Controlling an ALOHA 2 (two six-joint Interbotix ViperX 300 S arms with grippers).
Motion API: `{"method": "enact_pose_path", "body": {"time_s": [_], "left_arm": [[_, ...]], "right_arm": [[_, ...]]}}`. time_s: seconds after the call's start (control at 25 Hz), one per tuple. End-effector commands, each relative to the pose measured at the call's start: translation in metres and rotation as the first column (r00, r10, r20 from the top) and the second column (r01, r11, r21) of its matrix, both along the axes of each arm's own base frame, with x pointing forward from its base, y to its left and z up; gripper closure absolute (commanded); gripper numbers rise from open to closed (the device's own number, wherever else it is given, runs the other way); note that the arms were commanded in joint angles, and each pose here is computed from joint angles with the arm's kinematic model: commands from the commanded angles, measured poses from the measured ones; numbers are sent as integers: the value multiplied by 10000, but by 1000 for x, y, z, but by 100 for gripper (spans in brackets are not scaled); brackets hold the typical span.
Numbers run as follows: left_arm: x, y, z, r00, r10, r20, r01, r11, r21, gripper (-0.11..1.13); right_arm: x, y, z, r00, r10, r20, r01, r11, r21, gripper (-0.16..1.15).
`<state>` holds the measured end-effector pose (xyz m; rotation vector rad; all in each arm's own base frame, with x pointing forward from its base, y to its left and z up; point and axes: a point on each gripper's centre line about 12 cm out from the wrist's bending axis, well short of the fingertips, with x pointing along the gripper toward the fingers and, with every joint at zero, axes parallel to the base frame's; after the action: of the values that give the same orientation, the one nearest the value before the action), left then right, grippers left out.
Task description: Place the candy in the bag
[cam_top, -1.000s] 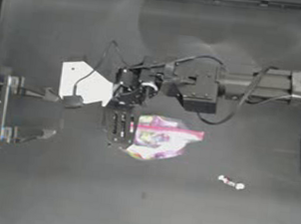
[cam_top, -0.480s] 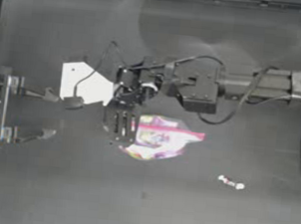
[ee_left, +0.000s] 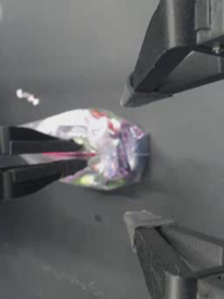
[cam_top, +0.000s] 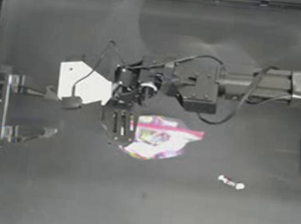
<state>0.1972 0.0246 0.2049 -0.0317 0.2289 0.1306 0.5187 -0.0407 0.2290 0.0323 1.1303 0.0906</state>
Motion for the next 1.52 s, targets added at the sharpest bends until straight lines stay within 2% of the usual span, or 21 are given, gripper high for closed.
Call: {"method": "enact_pose_path", "body": {"time_s": [0.04,0.48,0.84,1.12,1.52], "left_arm": [[10,2,3,9997,114,214,-111,9999,-124,2],[42,4,-14,9999,117,-32,-118,9998,-168,2],[67,-1,-35,9988,107,481,-96,9997,-225,2],[78,-3,-56,9967,284,755,-268,9994,-224,2],[87,-1,-59,9918,467,1189,-436,9986,-284,3]], "right_arm": [[1,0,24,9983,28,578,-23,10000,-86,57],[1,4,24,9983,90,578,-85,9999,-86,58],[1,4,25,9982,136,582,-130,9999,-108,58],[2,4,28,9977,192,648,-183,9997,-144,58],[2,4,27,9977,180,655,-175,9998,-84,58]]}}
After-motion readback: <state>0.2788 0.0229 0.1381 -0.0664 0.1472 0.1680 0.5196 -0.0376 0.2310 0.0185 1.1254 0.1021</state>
